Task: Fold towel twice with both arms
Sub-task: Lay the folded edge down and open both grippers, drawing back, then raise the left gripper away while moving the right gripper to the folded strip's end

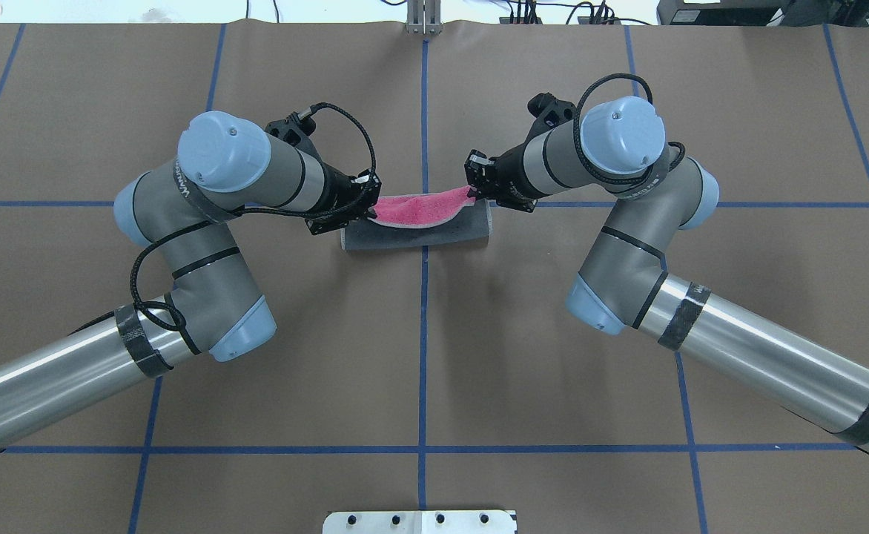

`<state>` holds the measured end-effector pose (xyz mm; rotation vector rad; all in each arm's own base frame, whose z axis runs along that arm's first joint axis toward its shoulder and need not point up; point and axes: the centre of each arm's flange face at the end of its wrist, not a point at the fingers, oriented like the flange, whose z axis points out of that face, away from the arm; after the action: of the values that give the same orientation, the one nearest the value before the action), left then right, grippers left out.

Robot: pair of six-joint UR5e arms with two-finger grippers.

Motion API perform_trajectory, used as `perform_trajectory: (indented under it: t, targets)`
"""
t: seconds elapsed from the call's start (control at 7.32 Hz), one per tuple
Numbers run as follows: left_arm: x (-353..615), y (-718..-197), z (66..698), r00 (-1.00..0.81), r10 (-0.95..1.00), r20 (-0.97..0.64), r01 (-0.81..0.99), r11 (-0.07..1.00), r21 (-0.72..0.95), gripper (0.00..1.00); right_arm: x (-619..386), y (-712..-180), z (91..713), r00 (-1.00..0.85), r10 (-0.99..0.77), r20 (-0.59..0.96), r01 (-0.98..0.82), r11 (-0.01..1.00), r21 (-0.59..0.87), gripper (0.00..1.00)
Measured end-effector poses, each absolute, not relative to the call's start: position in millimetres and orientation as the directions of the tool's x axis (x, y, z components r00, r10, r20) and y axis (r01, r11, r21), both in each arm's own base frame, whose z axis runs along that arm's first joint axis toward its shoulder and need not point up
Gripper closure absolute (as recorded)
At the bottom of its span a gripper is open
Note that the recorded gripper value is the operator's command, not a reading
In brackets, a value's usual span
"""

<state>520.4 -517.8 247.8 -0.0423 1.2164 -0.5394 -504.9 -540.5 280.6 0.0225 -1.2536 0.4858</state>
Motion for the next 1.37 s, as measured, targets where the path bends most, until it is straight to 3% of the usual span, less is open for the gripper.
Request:
perform_trajectory:
  t: [0.14,0.68,1.37]
  targets:
    - [519.9,-518.2,247.4,0.237,-0.415,-0.878,0.371,0.874,-0.313,0.00,-505.0,-540.6,280.9,0.225,0.341,0.913,-0.364,0.898,-0.246,0.01]
    - [518.1,-518.8,244.3,0.230,-0.415,-0.880,0.372,0.873,-0.315,0.00,-503.8,-541.9,282.2,0.225,0.345,0.911,-0.368,0.896,-0.249,0.01]
    - [448.7,-562.8,252.9,0.214,-0.449,-0.868,0.355,0.863,-0.359,0.00,-510.3,-535.0,278.7,0.226,0.348,0.910,-0.349,0.901,-0.258,0.01]
